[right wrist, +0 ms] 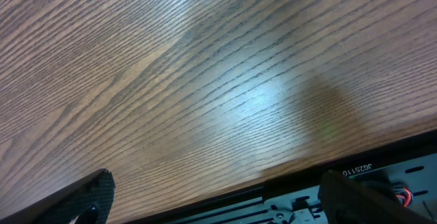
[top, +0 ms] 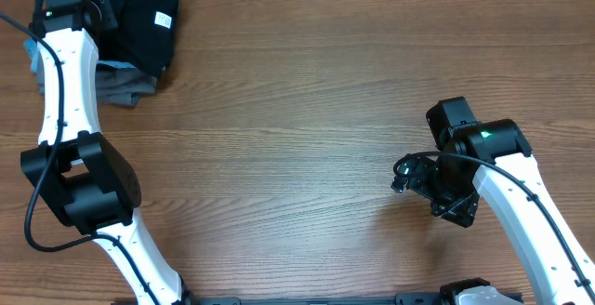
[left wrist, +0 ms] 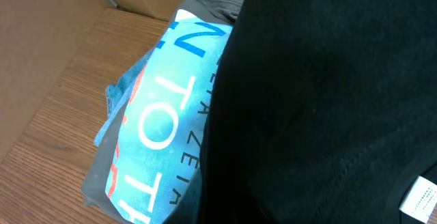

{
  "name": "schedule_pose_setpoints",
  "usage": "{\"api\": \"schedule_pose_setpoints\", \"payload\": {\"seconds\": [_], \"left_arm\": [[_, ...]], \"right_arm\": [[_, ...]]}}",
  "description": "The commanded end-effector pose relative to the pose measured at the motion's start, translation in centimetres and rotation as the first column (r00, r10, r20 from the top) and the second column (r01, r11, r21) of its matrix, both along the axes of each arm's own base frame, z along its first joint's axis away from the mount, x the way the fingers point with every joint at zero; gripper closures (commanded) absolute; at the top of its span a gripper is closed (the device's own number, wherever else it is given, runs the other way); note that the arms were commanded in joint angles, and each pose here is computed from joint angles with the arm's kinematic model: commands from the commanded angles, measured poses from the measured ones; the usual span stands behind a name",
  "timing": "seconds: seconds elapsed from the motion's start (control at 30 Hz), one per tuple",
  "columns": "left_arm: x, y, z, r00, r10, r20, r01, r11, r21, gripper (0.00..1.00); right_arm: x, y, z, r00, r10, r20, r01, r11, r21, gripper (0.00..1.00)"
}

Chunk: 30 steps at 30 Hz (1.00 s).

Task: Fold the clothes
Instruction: 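Lower the black bundle onto the folded shirt stack and release it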

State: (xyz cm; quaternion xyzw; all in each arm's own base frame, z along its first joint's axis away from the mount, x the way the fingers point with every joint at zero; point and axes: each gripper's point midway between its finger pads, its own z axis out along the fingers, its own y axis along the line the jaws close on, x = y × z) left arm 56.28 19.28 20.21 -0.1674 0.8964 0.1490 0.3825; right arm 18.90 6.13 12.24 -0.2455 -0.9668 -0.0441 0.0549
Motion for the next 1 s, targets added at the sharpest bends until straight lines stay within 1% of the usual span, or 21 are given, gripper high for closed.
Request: {"api": "schedule_pose_setpoints", "payload": {"seconds": [0.0, 0.27, 0.3, 0.37, 0.4, 0.43, 0.5, 0.57, 0.6, 0.63, 0.67, 0.7, 0.73, 0.77, 0.8, 0.87, 0.97], "left_arm": [[-0.2, 2.6, 1.8, 0.994, 0.089, 0.067, -0.089, 0.996, -0.001, 0.96], [-0.8, 5.2, 2.1, 0.986, 0.141, 0.094, -0.14, 0.99, -0.008, 0.96], [-0.7, 5.3, 2.1, 0.986, 0.139, 0.097, -0.139, 0.99, -0.011, 0.95], [-0.4, 5.3, 1.7, 0.987, 0.126, 0.098, -0.125, 0.992, -0.019, 0.87], [-0.3, 5.4, 1.3, 0.987, 0.126, 0.098, -0.124, 0.992, -0.021, 0.86], [0.0, 5.5, 0.8, 0.987, 0.125, 0.098, -0.123, 0.992, -0.023, 0.86], [0.3, 5.6, 0.1, 0.988, 0.126, 0.093, -0.124, 0.992, -0.023, 0.94], [0.5, 5.7, -0.9, 0.989, 0.128, 0.081, -0.126, 0.992, -0.024, 0.94], [0.6, 5.9, -1.3, 0.988, 0.132, 0.078, -0.13, 0.991, -0.022, 0.82], [0.7, 6.1, -2.0, 0.988, 0.137, 0.069, -0.136, 0.991, -0.02, 0.6], [0.6, 6.3, -2.2, 0.988, 0.14, 0.065, -0.139, 0.99, -0.02, 0.25], [0.6, 6.4, -2.6, 0.988, 0.146, 0.056, -0.145, 0.989, -0.017, 0.22], [0.4, 6.5, -2.7, 0.987, 0.153, 0.049, -0.152, 0.988, -0.012, 0.28], [0.3, 6.7, -2.7, 0.986, 0.163, 0.044, -0.163, 0.987, -0.004, 0.31], [0.1, 6.9, -2.6, 0.984, 0.174, 0.044, -0.175, 0.985, 0.006, 0.3], [-0.1, 7.2, -2.2, 0.981, 0.188, 0.048, -0.19, 0.982, 0.021, 0.25], [-0.4, 7.3, -1.1, 0.979, 0.195, 0.061, -0.197, 0.98, 0.028, 0.26]], "right_arm": [[0.6, 0.0, 0.8, 0.999, -0.009, 0.037, 0.009, 1.0, 0.006, 0.0], [0.6, 0.0, 0.8, 0.999, -0.009, 0.036, 0.009, 1.0, 0.006, 0.0], [0.6, 0.0, 0.8, 0.999, -0.009, 0.036, 0.009, 1.0, 0.006, 0.0], [0.6, 0.1, 0.8, 0.999, -0.009, 0.036, 0.009, 1.0, 0.007, 0.0], [0.6, 0.0, 0.8, 0.999, -0.009, 0.036, 0.009, 1.0, 0.007, 0.0], [0.6, 0.1, 0.8, 0.999, -0.009, 0.035, 0.009, 1.0, 0.008, 0.0], [0.5, 0.1, 0.8, 0.999, -0.01, 0.031, 0.009, 1.0, 0.013, 0.0], [0.3, 0.1, 0.8, 1.0, -0.01, 0.024, 0.009, 1.0, 0.011, 0.0], [0.2, 0.1, 0.8, 1.0, -0.01, 0.021, 0.009, 1.0, 0.011, 0.0], [0.1, 0.1, 0.8, 1.0, -0.01, 0.018, 0.009, 1.0, 0.01, 0.0], [0.1, 0.1, 0.8, 1.0, -0.009, 0.015, 0.009, 1.0, 0.009, 0.0], [0.0, 0.0, 0.8, 1.0, -0.009, 0.013, 0.009, 1.0, 0.009, 0.0], [0.0, 0.0, 0.8, 1.0, -0.009, 0.011, 0.009, 1.0, 0.008, 0.0], [-0.1, 0.0, 0.8, 1.0, -0.009, 0.01, 0.009, 1.0, 0.008, 0.0], [-0.1, 0.0, 0.8, 1.0, -0.009, 0.01, 0.009, 1.0, 0.008, 0.0], [-0.1, 0.0, 0.8, 1.0, -0.009, 0.01, 0.009, 1.0, 0.008, 0.0], [-0.1, 0.0, 0.8, 1.0, -0.009, 0.009, 0.009, 1.0, 0.008, 0.0]]}}
